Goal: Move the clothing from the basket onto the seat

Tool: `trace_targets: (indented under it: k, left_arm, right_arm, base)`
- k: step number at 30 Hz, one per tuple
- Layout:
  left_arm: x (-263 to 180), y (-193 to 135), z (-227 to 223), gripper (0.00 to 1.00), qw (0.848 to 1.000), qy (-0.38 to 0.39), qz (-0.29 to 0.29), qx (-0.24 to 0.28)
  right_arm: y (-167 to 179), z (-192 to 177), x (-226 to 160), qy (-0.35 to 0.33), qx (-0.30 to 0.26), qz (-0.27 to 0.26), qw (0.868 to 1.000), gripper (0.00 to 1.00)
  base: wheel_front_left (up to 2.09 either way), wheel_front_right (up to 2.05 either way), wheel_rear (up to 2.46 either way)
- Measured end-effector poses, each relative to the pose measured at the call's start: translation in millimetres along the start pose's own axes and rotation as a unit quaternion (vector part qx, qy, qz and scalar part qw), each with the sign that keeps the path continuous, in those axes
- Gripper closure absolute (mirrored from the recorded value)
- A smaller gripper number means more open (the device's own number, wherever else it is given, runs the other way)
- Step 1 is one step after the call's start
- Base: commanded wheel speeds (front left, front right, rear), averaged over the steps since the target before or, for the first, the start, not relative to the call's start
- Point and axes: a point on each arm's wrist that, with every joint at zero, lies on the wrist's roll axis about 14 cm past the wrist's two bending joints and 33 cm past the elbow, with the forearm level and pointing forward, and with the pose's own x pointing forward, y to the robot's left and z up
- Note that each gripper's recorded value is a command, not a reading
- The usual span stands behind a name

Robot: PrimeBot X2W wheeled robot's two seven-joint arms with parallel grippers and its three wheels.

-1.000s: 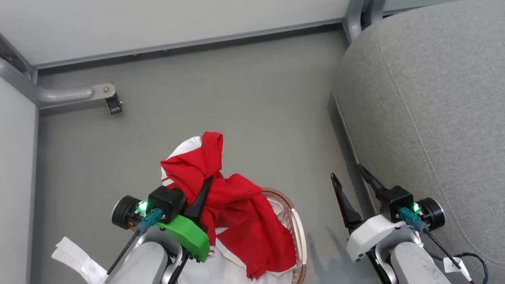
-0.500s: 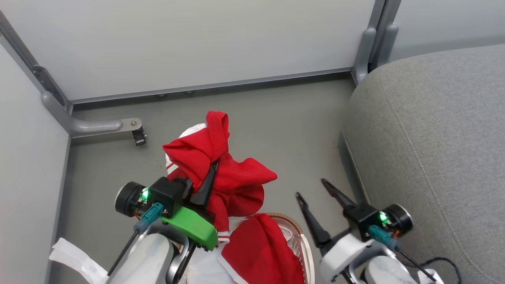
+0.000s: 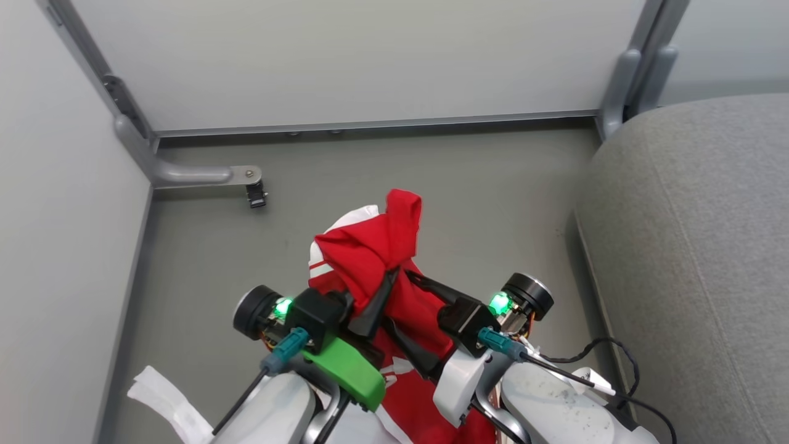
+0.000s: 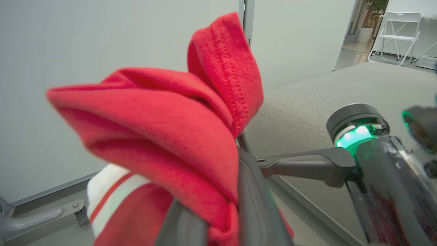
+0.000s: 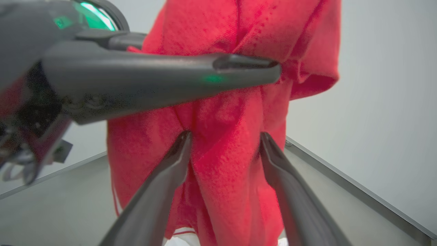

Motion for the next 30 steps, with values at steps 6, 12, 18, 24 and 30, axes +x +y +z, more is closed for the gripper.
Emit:
trace_targets:
  k: [6, 12, 18, 24, 30]
  left_arm:
    - [-8, -4, 1, 1.0, 1.0, 0.0, 0.002, -0.005]
    - [-10, 1, -1, 0.79, 1.0, 0.003, 0.009, -0.005]
    - [-8, 8, -14, 0.0, 1.0, 0.018, 0.017, -0.005]
    - [4, -4, -31, 0.0, 0.999, 0.039, -0.013, -0.006]
    - [28, -39, -41, 0.0, 0.996, 0.044, -0.075, -0.013]
  right_arm:
    - [17, -17, 9, 0.026, 0.031, 0.028, 0.999, 1.0]
    - [3, -9, 12, 0.009, 0.052, 0.004, 0.999, 1.0]
    - [-22, -30, -21, 0.031, 0.077, -0.066, 0.994, 1.0]
    - [-60, -40, -69, 0.037, 0.085, -0.164, 0.982, 1.0]
    - [-96, -46, -131, 0.038, 0.097, -0.275, 0.956, 1.0]
  base:
    - [0.0, 0.0, 0.0]
    - [0.0, 0.0, 0.0]
    - [0.0, 0.0, 0.0]
    - [0.0, 0.0, 0.0]
    - [0.0, 0.0, 0.0]
